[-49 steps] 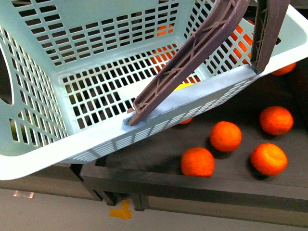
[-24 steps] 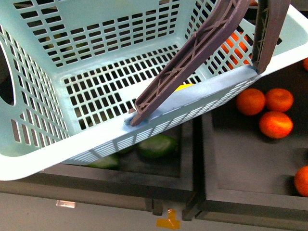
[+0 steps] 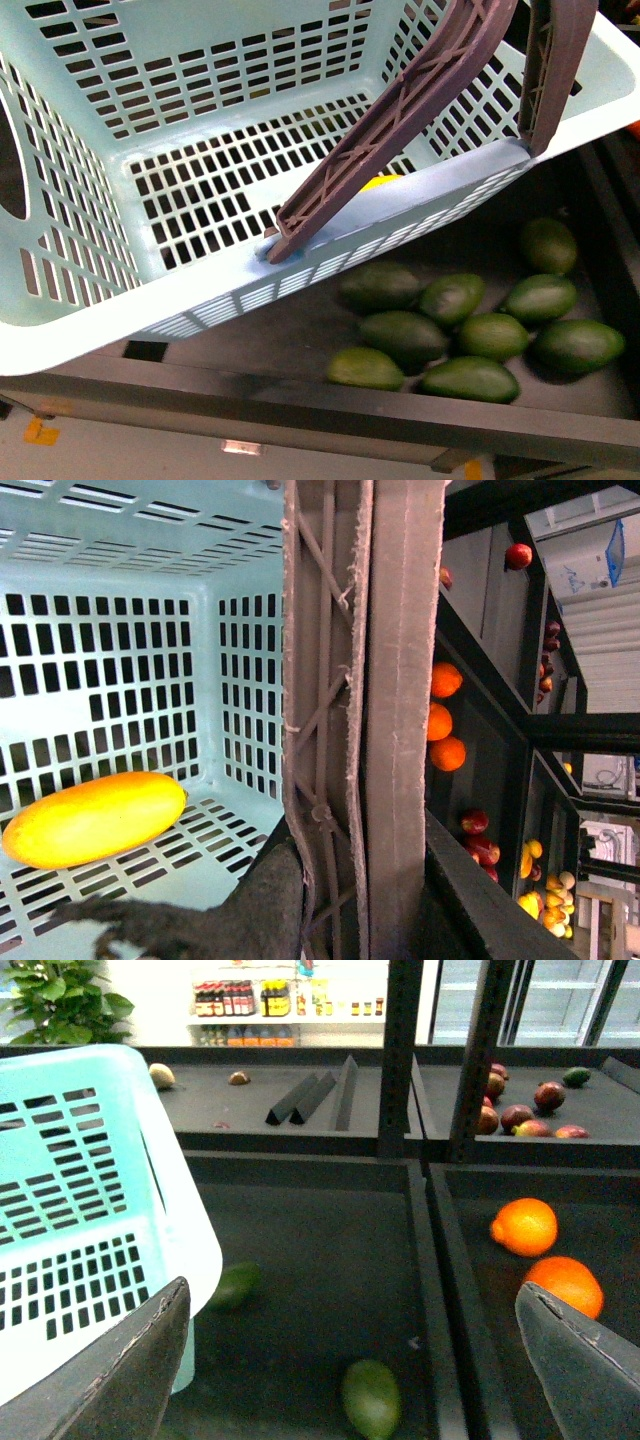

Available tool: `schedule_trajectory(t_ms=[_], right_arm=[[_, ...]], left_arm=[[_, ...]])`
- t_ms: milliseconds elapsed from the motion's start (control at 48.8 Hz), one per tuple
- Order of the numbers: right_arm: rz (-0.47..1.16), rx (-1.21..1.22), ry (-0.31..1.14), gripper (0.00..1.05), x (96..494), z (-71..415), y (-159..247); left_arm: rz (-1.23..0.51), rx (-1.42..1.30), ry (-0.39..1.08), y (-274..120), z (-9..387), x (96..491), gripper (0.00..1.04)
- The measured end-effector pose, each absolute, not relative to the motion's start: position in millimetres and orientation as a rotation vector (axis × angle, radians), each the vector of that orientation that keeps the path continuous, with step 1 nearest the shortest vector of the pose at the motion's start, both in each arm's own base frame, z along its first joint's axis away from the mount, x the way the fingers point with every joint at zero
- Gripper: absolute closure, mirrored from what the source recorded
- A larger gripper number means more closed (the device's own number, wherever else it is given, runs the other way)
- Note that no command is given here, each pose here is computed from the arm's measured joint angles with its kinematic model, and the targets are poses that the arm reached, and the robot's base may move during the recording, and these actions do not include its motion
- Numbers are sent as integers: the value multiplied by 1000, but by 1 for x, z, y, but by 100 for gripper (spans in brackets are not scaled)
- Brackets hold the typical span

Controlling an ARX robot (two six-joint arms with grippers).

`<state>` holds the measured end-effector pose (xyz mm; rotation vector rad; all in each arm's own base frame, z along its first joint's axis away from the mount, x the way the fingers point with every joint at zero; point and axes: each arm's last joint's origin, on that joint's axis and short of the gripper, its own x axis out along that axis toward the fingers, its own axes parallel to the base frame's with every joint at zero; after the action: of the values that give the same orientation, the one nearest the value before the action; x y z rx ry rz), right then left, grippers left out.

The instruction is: Pick mango and avocado into basket

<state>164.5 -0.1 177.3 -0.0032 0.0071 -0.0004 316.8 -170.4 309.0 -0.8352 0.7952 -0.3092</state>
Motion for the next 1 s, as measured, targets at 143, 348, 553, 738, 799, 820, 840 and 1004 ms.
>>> schedule_trajectory(t_ms=[143, 348, 553, 738, 799, 820, 840, 1004], right_arm=[[-1, -3, 7, 9, 165, 177, 0], [0, -3, 7, 9, 165, 177, 0], [1, -3, 7, 9, 165, 177, 0], [5, -3, 7, 9, 165, 177, 0], [4, -3, 8, 9, 165, 177, 0], [4, -3, 8, 9, 165, 177, 0], [5, -3, 8, 9, 165, 177, 0], [-218, 46, 222, 9, 174, 182, -10]], left_arm=[[-311, -836, 797, -170, 309, 317, 84], [-311, -836, 796, -170, 309, 317, 84], [-311, -835, 796, -170, 309, 317, 84], [-282, -839, 780, -165, 309, 320, 84], [-282, -828, 775, -165, 309, 320, 84], [-283, -824, 773, -165, 309, 320, 84], [-284, -821, 773, -165, 309, 320, 84], [-299, -827, 785, -166, 309, 319, 84]])
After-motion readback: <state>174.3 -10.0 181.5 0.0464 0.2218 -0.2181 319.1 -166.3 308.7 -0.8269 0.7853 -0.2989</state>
